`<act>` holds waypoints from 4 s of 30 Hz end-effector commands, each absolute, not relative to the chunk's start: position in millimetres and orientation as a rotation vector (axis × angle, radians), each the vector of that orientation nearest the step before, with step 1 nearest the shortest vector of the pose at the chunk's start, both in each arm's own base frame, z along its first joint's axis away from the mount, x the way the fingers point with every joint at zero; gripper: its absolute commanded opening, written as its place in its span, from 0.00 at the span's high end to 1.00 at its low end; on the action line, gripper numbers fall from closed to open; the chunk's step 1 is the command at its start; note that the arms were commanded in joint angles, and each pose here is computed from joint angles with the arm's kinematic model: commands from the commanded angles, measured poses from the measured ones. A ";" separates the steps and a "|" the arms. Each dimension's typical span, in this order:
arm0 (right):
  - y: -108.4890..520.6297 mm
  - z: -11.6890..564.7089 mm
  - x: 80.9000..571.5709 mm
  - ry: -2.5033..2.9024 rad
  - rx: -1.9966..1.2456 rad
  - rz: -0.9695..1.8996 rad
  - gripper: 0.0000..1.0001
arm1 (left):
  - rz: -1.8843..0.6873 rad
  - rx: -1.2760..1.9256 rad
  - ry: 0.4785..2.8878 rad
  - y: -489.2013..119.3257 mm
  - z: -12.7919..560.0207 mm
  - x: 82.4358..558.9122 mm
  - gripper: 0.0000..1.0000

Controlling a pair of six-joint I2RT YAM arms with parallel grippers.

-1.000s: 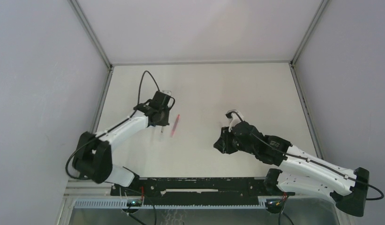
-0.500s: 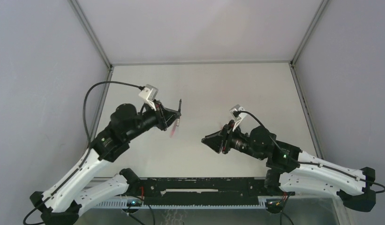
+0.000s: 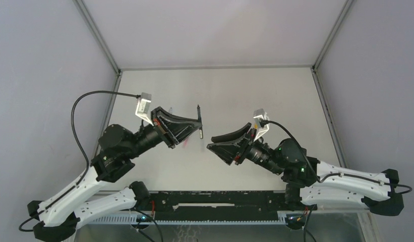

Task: Insert the pens into the pen caps
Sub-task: Adjust the pen, then remove the pen cap from the pen.

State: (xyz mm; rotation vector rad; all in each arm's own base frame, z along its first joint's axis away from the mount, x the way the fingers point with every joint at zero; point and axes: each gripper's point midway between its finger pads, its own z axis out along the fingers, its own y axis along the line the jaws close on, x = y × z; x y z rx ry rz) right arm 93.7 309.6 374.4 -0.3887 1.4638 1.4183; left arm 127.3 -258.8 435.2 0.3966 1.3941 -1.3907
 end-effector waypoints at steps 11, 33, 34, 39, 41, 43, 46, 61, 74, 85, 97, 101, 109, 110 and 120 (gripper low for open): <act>321.6 422.0 89.4 1.326 -0.400 1.430 0.57 | -1.506 0.476 1.333 -280.3 446.8 108.0 0.88; 317.6 415.8 91.2 1.373 -0.369 1.430 0.87 | -1.531 0.512 1.356 -294.0 438.2 104.8 0.58; 318.3 416.1 89.8 1.372 -0.375 1.437 0.87 | -1.532 0.512 1.354 -294.4 439.2 105.0 0.58; 320.8 414.1 88.0 1.378 -0.387 1.445 0.87 | -1.536 0.512 1.351 -296.7 440.6 105.2 0.60; 320.4 412.8 88.5 1.385 -0.384 1.443 0.87 | -1.539 0.516 1.349 -296.9 441.2 104.3 0.65; 319.3 413.0 89.2 1.386 -0.380 1.439 0.87 | -1.540 0.517 1.348 -296.8 441.0 103.9 0.68; 318.9 412.9 89.1 1.385 -0.382 1.437 0.87 | -1.546 0.524 1.348 -297.2 441.0 102.0 0.69; 315.7 410.1 91.8 1.400 -0.371 1.418 0.75 | -1.569 0.527 1.342 -297.8 443.2 98.2 1.00; 321.9 407.7 72.5 1.388 -0.483 1.485 0.49 | -1.478 0.456 1.312 -275.5 453.1 106.0 1.00; 331.4 402.7 75.8 1.402 -0.476 1.469 0.56 | -1.389 0.398 1.393 -270.4 445.3 121.0 1.00; 319.9 376.9 110.5 1.516 -0.316 1.237 0.56 | -0.862 0.204 1.603 -245.1 431.7 161.6 1.00; 318.5 376.1 113.0 1.522 -0.300 1.227 0.56 | -0.737 0.176 1.624 -241.7 427.6 167.1 1.00; 326.0 387.6 103.8 1.464 -0.355 1.285 0.59 | -0.519 0.115 1.649 -225.4 423.3 177.0 1.00; 328.0 388.5 102.2 1.456 -0.367 1.293 0.60 | -0.510 0.110 1.647 -224.3 423.8 176.9 1.00; 352.5 387.0 105.4 1.488 -0.402 1.285 0.59 | -0.499 0.103 1.642 -227.7 425.9 174.4 1.00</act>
